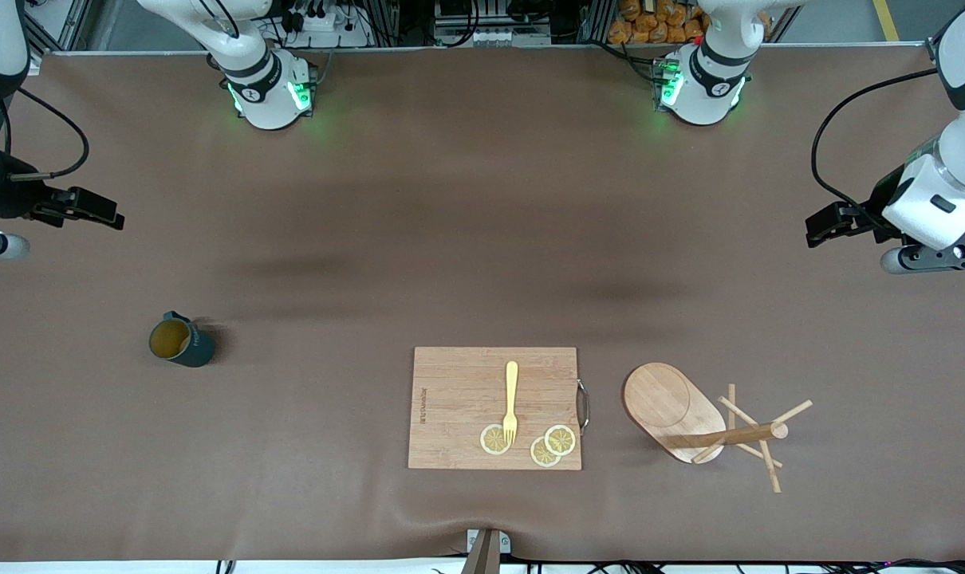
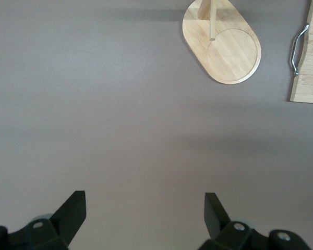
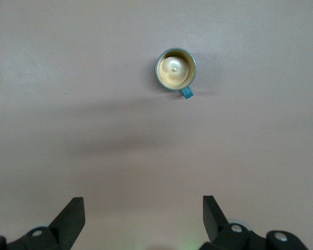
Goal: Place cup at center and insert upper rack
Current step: 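Reach the right gripper down to the teal mug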
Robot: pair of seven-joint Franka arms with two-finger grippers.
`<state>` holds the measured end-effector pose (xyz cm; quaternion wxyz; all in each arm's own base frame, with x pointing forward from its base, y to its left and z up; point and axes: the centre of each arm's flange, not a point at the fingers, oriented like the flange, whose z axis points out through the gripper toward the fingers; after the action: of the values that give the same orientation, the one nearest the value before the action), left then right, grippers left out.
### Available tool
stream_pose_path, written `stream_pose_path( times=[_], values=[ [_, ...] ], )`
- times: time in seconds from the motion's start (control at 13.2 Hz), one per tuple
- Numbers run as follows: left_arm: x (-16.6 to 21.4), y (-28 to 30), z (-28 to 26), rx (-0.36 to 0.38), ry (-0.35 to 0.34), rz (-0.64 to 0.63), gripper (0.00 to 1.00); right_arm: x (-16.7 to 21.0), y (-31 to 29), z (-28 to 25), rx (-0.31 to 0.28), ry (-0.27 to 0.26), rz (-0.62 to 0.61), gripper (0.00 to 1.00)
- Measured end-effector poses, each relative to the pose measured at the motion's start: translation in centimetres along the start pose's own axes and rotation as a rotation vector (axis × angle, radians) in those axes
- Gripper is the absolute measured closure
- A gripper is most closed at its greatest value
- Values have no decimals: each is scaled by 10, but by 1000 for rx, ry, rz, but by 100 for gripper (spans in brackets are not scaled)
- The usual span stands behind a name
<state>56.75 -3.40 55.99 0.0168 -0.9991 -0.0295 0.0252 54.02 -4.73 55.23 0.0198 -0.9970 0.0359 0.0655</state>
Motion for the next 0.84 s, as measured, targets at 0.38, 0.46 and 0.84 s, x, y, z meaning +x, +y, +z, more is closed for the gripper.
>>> stream_pose_path(
  times=[0.38, 0.46, 0.84],
  values=[
    [0, -1, 0, 0, 0, -1, 0, 0, -1, -1, 0, 2, -1, 0],
    [0, -1, 0, 0, 0, -2, 0, 0, -1, -1, 0, 2, -1, 0],
    [0, 0, 0, 0, -5, -1, 0, 2, 0, 1, 0, 5, -1, 0]
  ],
)
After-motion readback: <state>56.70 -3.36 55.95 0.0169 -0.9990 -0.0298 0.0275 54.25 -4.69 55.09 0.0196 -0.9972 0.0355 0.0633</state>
